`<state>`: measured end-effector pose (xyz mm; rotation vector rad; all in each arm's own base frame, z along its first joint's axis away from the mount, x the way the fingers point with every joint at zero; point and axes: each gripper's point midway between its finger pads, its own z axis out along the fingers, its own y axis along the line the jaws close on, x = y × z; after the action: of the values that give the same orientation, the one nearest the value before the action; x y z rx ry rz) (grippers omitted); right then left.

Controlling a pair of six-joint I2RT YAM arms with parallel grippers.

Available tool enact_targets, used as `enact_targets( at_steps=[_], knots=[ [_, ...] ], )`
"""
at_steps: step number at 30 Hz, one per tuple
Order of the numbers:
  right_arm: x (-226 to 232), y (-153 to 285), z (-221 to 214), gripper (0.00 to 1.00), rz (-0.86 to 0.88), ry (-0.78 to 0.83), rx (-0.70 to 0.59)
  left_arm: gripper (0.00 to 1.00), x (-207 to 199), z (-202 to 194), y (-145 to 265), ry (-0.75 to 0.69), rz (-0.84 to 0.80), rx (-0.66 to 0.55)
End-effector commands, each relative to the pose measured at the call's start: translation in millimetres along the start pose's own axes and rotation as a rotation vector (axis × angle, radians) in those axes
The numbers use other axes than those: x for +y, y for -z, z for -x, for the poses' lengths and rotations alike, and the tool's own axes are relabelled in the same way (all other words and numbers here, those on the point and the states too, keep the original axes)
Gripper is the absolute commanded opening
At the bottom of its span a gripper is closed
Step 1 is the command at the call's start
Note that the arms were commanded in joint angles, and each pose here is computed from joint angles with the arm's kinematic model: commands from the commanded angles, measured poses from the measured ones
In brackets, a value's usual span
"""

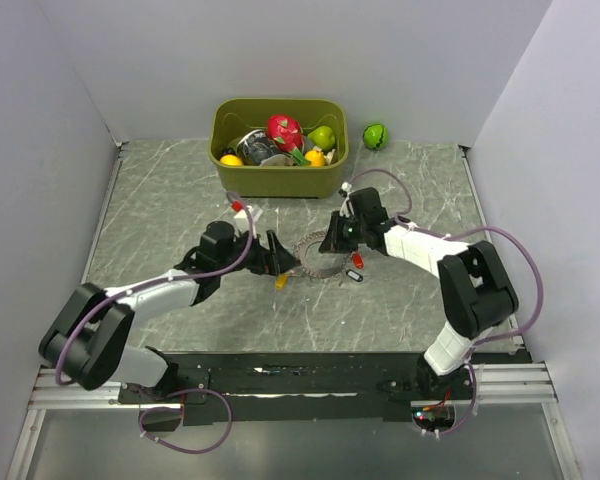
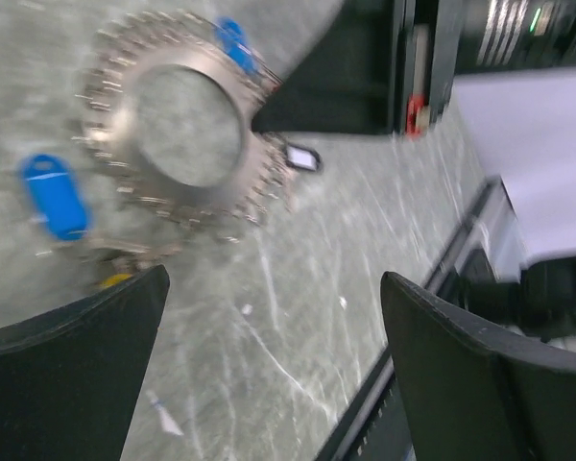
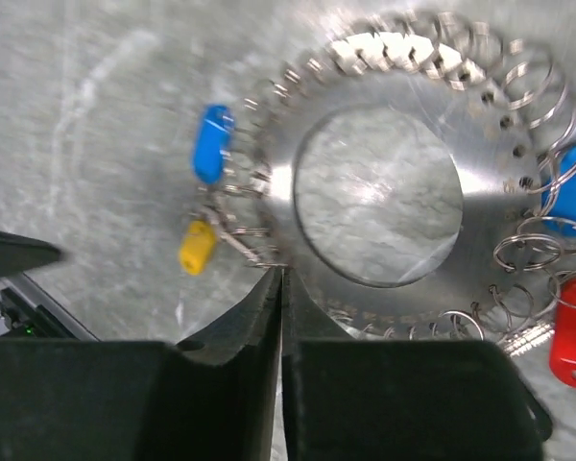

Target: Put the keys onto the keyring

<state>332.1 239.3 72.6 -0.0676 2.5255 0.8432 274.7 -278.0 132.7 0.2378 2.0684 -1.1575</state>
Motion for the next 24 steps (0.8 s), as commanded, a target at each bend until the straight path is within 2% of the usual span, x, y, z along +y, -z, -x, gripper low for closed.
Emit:
enact_targets(
  at_steps=[1,3,6,12,16,20,24],
  knots=[
    [10.3,20.1,7.2,0.21,0.086,0.081,-0.064,0.97,-55.3,3.5,-13.9,-0.144,-0.247,0.046],
    [14.8,24.5,3.4,0.3,0.139,0.115,-0.083,0.94,-56.2,-3.4,-19.7,-0.167,-0.263,0.075],
    [17.6,27.8,0.5,0.38,0.189,0.136,-0.093,0.9,-61.1,-5.9,-25.1,-0.188,-0.29,0.082],
    [26.1,29.1,-3.1,0.42,0.28,0.153,-0.076,0.78,-54.6,-10.9,-40.0,-0.193,-0.287,0.12],
    [30.7,26.8,-4.0,0.47,0.319,0.188,-0.07,0.76,-44.6,-13.1,-52.1,-0.2,-0.251,0.153],
    [20.4,20.2,-4.8,0.59,0.275,0.198,-0.063,0.75,-38.0,-12.1,-56.1,-0.199,-0.214,0.159],
    [15.5,12.5,-9.3,0.61,0.269,0.201,-0.034,0.71,-34.8,-16.7,-55.6,-0.18,-0.206,0.164]
  ],
)
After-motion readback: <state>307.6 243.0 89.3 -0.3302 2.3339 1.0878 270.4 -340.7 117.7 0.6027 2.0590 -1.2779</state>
